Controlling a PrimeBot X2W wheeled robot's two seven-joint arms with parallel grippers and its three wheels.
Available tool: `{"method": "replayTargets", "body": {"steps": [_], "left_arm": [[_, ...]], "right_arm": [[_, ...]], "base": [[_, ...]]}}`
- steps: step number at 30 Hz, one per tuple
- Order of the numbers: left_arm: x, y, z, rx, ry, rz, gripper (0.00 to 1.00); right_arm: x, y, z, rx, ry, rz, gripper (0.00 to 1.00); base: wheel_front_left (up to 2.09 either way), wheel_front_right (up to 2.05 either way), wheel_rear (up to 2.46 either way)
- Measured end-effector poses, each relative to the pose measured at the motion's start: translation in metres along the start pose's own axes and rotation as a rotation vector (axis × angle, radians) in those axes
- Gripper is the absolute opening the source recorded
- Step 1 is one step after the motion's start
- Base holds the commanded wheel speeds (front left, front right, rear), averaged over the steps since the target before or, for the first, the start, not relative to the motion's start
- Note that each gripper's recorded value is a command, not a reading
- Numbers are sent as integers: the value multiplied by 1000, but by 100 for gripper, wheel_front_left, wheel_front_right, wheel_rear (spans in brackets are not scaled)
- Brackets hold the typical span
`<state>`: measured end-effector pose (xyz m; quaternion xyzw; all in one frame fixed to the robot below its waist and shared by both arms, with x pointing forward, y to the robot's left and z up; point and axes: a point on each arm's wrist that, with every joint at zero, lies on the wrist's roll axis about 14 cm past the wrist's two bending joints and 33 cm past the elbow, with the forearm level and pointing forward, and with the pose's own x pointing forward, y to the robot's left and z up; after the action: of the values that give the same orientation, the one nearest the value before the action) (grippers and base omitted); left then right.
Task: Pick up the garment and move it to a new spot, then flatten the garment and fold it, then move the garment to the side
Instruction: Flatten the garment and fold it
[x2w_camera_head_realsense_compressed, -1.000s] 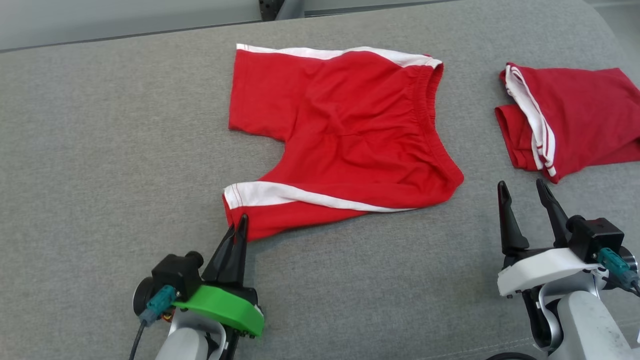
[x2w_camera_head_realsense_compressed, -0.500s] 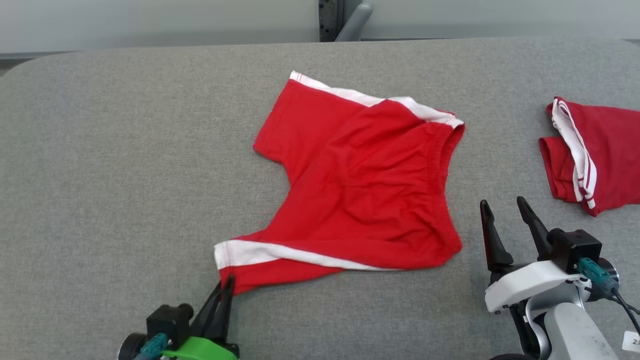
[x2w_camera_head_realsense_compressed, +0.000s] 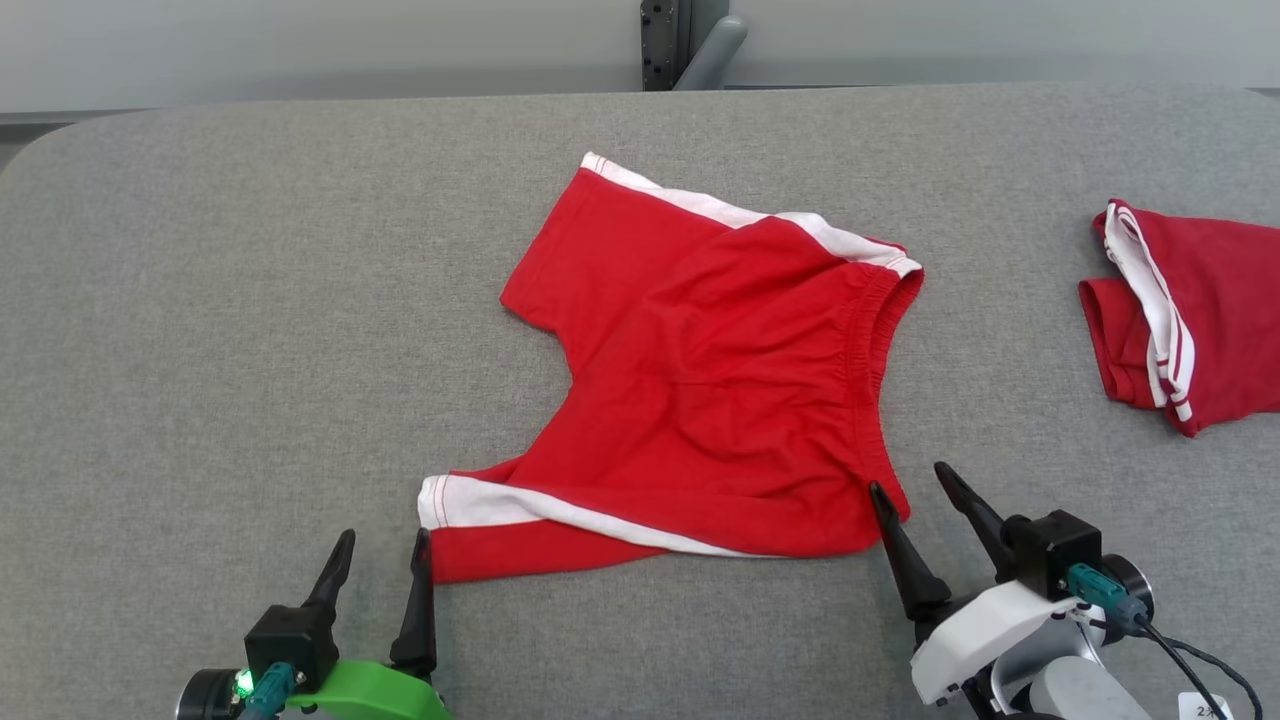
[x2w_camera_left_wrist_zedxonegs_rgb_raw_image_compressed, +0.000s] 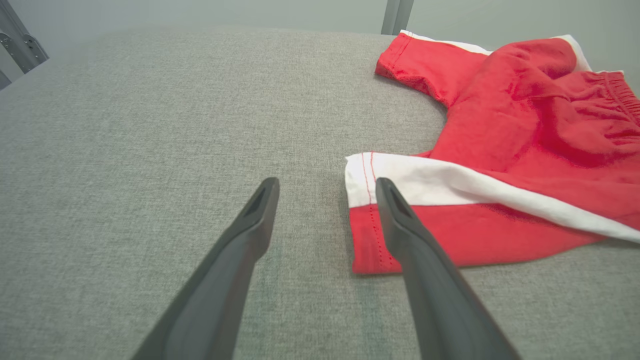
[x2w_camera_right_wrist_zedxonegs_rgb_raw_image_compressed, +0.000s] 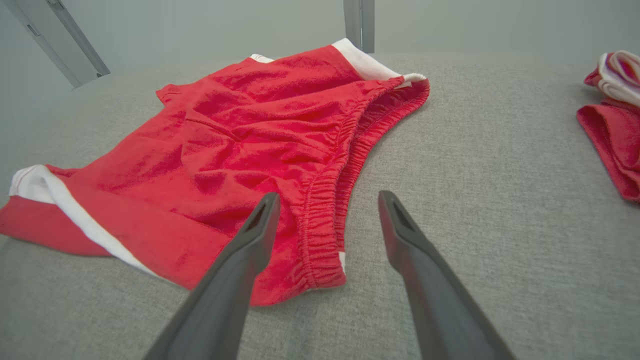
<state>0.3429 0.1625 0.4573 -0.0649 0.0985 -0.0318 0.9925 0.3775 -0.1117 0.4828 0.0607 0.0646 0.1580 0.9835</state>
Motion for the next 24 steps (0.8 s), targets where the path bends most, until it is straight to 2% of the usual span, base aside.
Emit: {"method": "replayTargets", "body": {"steps": [6,12,21,22,23,24], "left_arm": [[0,-5,3,-30,-11,-9,100],[-3,-2,7,-32,-25,5,100],[-6,4,8,-33,-30,27,100],[-7,5,8,-33,-30,30,100],[-7,5,8,-33,-30,32,100],[-8,6,8,-34,-31,33,100]], "right_arm": [[3,14,-17,2,58,61,100],[7,15,-28,1,98,76,100],[23,24,-31,-12,120,122,100],[24,24,-35,-15,135,125,88],[24,24,-37,-15,141,127,61],[24,24,-38,-13,145,128,39]], "base": [[0,0,0],[0,0,0],[0,0,0],[0,0,0],[0,0,0],[0,0,0]]}}
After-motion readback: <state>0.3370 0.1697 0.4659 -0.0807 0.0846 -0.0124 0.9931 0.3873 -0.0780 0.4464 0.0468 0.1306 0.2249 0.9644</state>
